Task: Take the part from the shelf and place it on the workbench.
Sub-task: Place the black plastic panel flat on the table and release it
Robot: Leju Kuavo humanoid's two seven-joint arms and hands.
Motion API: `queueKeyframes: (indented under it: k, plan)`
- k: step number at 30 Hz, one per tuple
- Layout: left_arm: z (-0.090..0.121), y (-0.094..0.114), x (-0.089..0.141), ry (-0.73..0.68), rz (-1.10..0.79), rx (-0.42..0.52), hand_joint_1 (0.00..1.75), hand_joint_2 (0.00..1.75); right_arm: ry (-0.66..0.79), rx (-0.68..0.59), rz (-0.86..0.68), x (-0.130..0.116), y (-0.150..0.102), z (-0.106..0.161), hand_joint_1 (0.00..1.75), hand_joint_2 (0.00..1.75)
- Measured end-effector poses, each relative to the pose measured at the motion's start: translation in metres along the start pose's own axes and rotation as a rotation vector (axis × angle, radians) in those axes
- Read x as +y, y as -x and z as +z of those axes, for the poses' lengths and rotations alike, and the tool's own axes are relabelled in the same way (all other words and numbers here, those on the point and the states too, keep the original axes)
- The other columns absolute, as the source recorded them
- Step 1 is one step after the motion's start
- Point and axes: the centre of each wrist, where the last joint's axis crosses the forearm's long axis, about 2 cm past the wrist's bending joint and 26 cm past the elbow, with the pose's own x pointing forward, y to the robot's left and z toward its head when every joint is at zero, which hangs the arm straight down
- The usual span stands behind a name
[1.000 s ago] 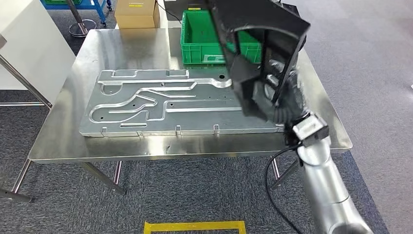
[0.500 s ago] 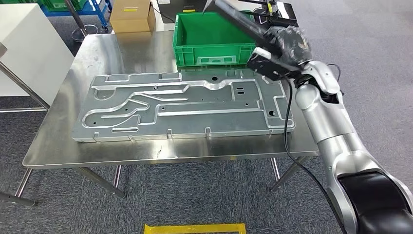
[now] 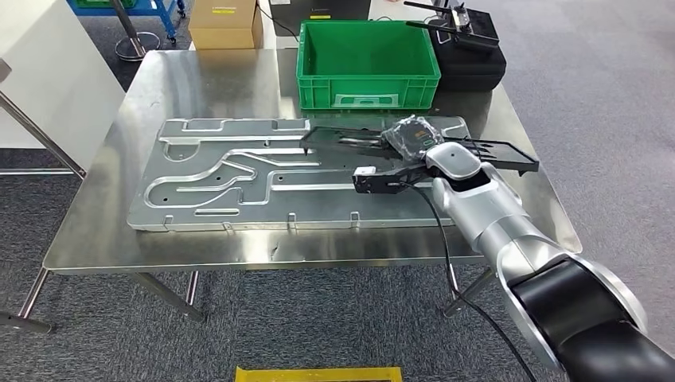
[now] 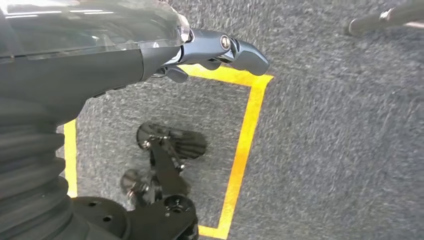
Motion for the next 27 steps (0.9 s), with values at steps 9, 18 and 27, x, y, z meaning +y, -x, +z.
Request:
queueKeyframes:
  k: [9,18,27]
  plan:
    - [-0.001,-0.001,-0.001,0.004,-0.013,-0.005,0.0,1.75,-0.072,-0.144,0.035,0.027,-0.039,-0.003,0.0,0.0]
    - [0.001,0.002,0.0,-0.017,-0.034,0.008,0.0,0.0,-0.072,-0.221,-0.053,0.04,-0.066,-0.004,0.0,0.0]
    - [0.0,0.001,0.0,-0.016,-0.036,0.013,0.0,0.0,0.206,-0.359,-0.248,0.033,-0.072,-0.005,0.0,0.0]
